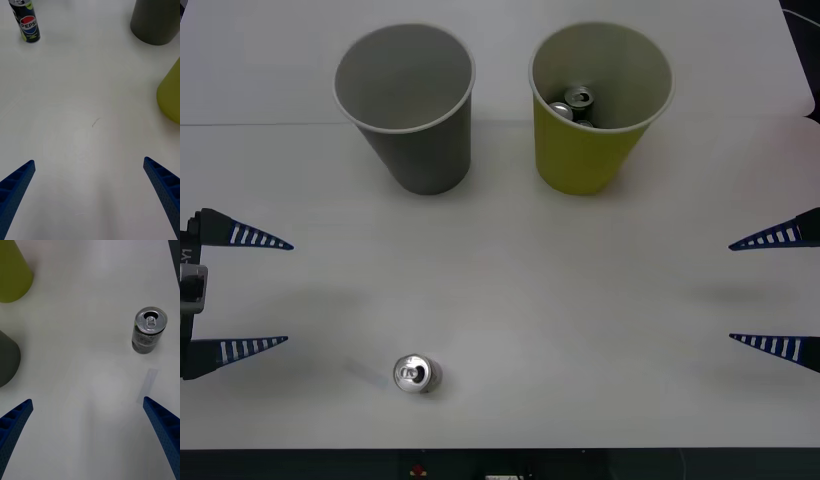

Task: Put the can into the green bin and the plastic bottle into the gray bin

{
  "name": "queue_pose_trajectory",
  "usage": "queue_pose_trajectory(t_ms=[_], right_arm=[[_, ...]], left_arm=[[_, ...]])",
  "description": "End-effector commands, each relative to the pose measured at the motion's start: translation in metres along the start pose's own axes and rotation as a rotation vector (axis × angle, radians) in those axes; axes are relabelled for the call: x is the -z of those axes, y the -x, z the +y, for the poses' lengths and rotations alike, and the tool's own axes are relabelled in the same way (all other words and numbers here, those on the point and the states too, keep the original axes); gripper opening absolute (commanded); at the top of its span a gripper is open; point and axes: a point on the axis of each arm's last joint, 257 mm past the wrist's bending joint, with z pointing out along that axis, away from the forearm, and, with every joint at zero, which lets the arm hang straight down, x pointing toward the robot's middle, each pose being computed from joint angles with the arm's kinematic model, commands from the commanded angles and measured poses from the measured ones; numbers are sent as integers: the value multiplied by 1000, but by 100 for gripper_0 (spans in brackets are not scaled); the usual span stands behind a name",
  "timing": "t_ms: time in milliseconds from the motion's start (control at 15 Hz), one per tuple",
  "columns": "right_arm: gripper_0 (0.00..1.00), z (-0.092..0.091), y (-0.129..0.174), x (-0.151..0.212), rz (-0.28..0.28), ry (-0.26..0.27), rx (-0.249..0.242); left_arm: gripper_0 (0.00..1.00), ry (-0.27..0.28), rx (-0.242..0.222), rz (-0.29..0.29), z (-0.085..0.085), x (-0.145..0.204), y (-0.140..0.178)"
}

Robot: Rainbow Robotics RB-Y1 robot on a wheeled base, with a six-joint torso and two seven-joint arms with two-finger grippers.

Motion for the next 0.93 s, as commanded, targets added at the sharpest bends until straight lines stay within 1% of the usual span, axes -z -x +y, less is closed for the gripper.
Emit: queue_pose_trajectory(t_ms=[67, 133, 200, 267, 400, 533, 600, 800, 933], right_arm=[[100, 0, 0, 0, 0, 0, 0], [100, 0, 0, 0, 0, 0, 0], [100, 0, 0, 0, 0, 0, 0], [100, 0, 0, 0, 0, 0, 0], [100, 0, 0, 0, 0, 0, 0], [100, 0, 0, 0, 0, 0, 0], [100, 0, 0, 0, 0, 0, 0], [100, 0, 0, 0, 0, 0, 0], [100, 0, 0, 0, 0, 0, 0]], left_arm=[[100, 0, 0, 0, 0, 0, 0], [100, 16, 22, -10, 0, -1, -1], [100, 39, 25, -15, 5, 0, -1], [100, 51, 32, -18, 6, 1, -1], [100, 50, 34, -22, 5, 1, -1], [100, 50, 64, -38, 2, 4, -3], [100, 43, 93, -59, -2, 7, -6], [100, 2, 107, -100, -12, 18, -14], [100, -28, 104, -122, -20, 23, -19]])
